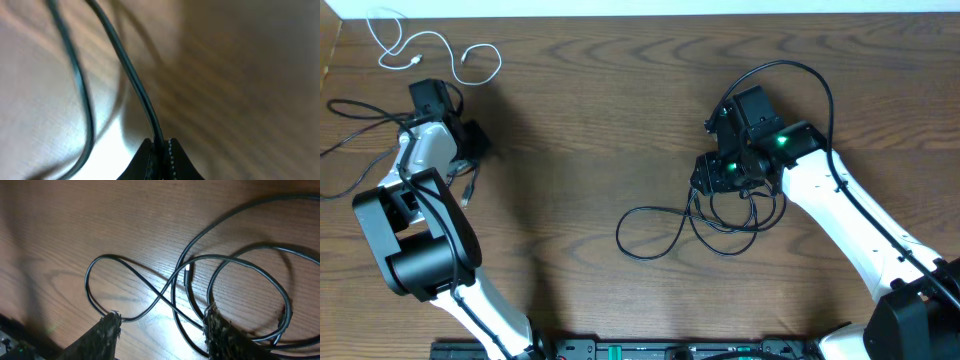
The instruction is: Untangle cables
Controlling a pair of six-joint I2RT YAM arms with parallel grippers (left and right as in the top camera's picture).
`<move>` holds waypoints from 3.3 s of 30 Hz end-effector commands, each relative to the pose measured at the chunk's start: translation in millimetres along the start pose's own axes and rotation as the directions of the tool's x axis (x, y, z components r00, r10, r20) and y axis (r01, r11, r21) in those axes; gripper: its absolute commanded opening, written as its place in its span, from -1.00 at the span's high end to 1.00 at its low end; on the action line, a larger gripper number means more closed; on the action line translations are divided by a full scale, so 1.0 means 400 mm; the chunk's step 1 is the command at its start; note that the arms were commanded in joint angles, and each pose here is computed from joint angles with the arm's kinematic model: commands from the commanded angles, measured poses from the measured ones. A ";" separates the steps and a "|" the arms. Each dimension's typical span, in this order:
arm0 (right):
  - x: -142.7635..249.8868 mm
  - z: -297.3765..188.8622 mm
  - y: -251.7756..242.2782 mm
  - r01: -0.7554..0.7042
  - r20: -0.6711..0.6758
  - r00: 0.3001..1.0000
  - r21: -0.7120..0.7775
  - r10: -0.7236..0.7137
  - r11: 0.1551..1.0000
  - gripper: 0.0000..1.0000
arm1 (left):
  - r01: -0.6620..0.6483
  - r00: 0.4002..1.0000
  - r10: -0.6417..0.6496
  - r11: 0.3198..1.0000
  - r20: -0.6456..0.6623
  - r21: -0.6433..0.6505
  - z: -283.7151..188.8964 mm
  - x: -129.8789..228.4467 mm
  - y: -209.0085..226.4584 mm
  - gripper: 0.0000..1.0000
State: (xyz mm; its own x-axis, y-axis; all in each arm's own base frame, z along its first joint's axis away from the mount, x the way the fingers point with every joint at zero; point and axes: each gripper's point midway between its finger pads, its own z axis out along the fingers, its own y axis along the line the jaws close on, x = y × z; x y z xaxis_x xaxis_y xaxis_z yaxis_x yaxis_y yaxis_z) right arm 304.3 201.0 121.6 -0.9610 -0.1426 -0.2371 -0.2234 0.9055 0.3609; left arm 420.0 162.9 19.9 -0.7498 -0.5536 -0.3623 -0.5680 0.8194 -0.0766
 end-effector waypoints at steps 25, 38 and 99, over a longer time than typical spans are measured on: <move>0.003 0.007 0.002 -0.006 -0.009 1.000 0.005 0.006 1.000 -0.04 | 0.305 0.858 -0.235 0.948 0.458 -0.086 -0.235 -0.339 0.347 -0.83; 0.000 0.007 0.003 -0.004 -0.004 1.000 0.003 0.004 1.000 -0.07 | 0.551 0.816 -0.461 0.804 0.350 -0.225 -0.051 -0.183 0.699 -0.83; 0.026 0.006 -0.005 -0.085 -0.044 0.995 0.020 0.086 0.996 -0.12 | 0.371 0.744 -0.327 0.928 0.583 0.047 -0.058 -0.477 0.567 -0.93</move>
State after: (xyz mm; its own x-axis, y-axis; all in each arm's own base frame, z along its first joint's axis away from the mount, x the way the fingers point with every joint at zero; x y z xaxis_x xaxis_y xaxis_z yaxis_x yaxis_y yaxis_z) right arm 296.0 196.9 118.5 -0.9805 -0.0877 -0.1761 -0.1477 0.9194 0.3645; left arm 430.7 444.9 72.8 -0.1764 -0.6245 -0.7608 -0.7815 0.5588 -0.2775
